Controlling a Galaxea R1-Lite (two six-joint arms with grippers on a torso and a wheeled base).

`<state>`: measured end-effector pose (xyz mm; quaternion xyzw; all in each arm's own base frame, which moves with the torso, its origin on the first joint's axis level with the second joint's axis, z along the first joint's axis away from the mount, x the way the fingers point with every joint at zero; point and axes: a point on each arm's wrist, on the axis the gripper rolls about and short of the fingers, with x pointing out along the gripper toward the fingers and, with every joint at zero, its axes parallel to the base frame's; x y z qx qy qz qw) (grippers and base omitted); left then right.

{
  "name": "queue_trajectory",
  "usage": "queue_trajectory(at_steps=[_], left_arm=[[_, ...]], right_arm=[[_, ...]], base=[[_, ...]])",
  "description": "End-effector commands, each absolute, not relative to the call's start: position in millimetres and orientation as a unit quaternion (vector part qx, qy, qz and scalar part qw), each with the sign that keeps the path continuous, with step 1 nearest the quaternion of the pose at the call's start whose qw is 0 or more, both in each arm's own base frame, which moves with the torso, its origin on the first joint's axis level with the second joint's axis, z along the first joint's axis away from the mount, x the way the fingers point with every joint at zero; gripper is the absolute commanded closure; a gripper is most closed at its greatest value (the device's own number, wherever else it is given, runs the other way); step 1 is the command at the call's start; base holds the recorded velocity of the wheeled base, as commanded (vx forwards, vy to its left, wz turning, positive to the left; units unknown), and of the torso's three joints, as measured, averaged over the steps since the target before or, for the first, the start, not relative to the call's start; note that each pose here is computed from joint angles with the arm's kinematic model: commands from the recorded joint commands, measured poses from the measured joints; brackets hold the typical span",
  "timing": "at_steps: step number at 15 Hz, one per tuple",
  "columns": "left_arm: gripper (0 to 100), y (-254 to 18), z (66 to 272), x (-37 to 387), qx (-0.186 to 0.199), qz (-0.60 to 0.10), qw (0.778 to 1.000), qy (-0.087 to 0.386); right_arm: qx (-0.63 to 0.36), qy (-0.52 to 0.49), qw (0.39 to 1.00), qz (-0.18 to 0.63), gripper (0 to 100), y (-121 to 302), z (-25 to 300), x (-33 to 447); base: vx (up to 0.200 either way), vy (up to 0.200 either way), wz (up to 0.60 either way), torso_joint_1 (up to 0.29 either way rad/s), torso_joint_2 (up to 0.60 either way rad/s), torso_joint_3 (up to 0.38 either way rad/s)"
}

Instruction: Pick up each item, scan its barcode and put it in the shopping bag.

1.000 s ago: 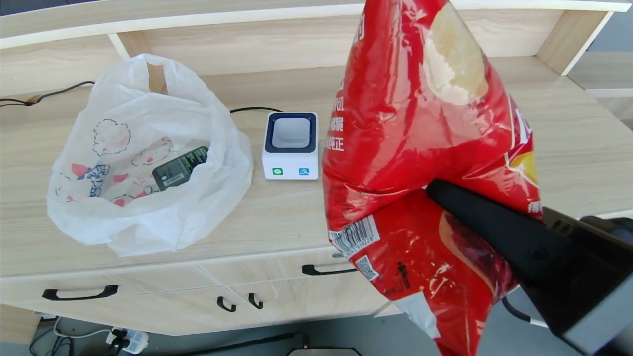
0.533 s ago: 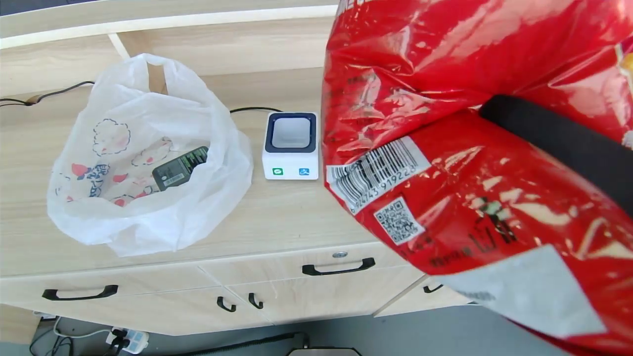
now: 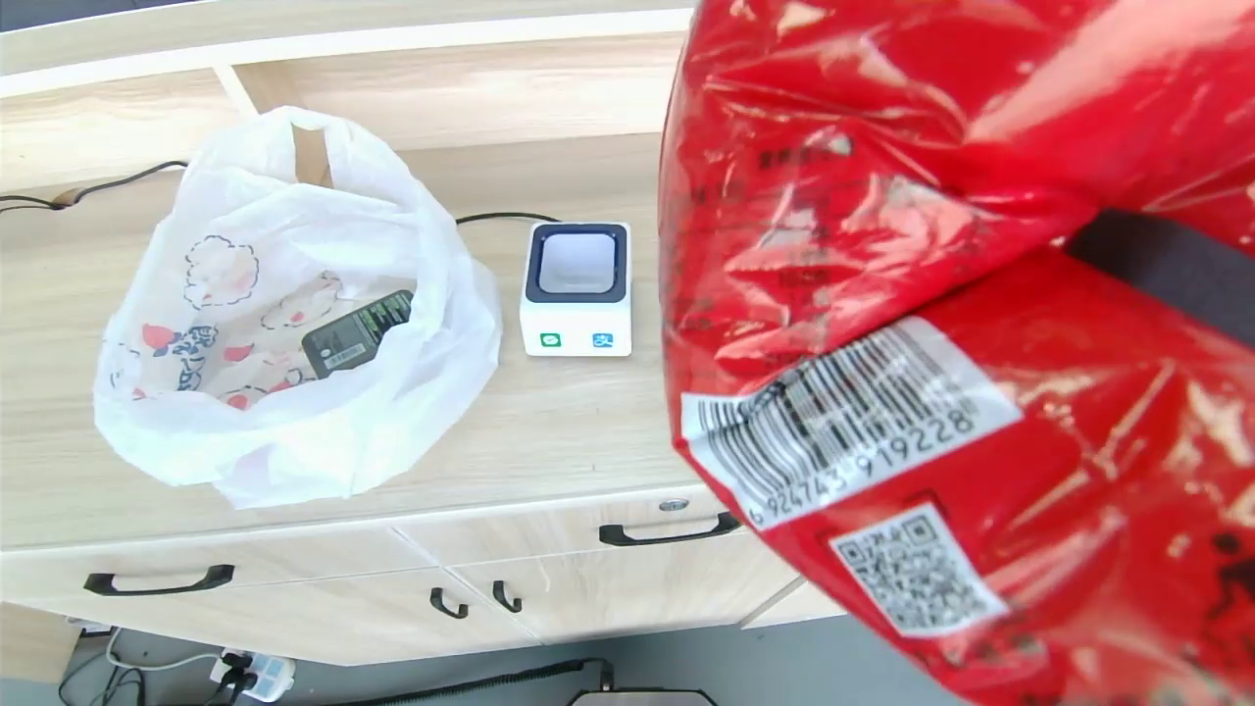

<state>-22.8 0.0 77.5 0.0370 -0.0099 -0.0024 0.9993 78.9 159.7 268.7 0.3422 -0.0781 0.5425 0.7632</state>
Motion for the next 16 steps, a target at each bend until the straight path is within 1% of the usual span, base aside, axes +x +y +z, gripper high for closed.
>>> queue_trajectory(at_steps=[1,4,6,7,8,9,10,11,12,14,16], left_arm=[[0,0.0,77.6,-22.7,0.034,-0.003,0.999,-0.009],[0,0.0,77.5,-22.8,0.03,-0.003,0.999,-0.01],[0,0.0,77.6,-22.7,0.023,-0.001,1.0,-0.009],[0,0.0,77.7,-22.7,0.015,-0.002,1.0,-0.01],[0,0.0,77.7,-22.7,0.015,-0.002,1.0,-0.01],[0,0.0,77.7,-22.7,0.015,-0.001,1.0,-0.01],[0,0.0,77.7,-22.7,0.015,-0.001,1.0,-0.01],[0,0.0,77.5,-22.8,0.015,-0.002,1.0,-0.01],[0,0.0,77.6,-22.7,0.015,-0.002,1.0,-0.009],[0,0.0,77.7,-22.7,0.015,-0.002,1.0,-0.01],[0,0.0,77.7,-22.7,0.015,-0.002,1.0,-0.01]], right_arm=[[0.349,-0.082,0.769,0.53,100,159.3,271.1,85.0],[0.345,-0.081,0.772,0.527,100,157.3,268.8,84.9],[0.329,-0.083,0.791,0.509,100,158.2,269.0,88.6],[0.273,-0.079,0.846,0.45,100,153.3,261.2,104.7],[0.24,-0.073,0.867,0.43,100,150.6,255.6,111.2],[0.121,-0.067,0.92,0.366,100,137.8,244.5,131.6],[0.03,-0.072,0.945,0.316,100,127.2,241.0,144.9],[-0.021,-0.081,0.954,0.287,100,121.3,240.0,151.2],[-0.077,-0.095,0.964,0.238,100,113.3,241.4,158.0],[-0.094,-0.09,0.972,0.195,100,109.2,239.4,159.1],[-0.078,-0.098,0.979,0.162,100,108.6,248.4,160.8]], base=[[0.0,0.0,0.0,0.0,0.0,0.0],[0.0,0.0,0.0,0.0,0.0,0.0],[0.0,0.0,0.0,0.0,0.0,0.0],[0.0,0.0,0.0,0.0,0.0,0.0],[0.0,0.0,0.0,0.0,0.0,0.0],[0.0,0.0,0.0,0.0,0.0,0.0],[0.0,0.0,0.0,0.0,0.0,0.0],[0.0,0.0,0.0,0.0,0.0,0.0],[-0.2,0.0,0.0,0.002,0.0,0.002],[-0.2,0.0,0.0,0.01,0.0,0.002],[0.0,0.0,0.0,0.0,0.0,0.0]])
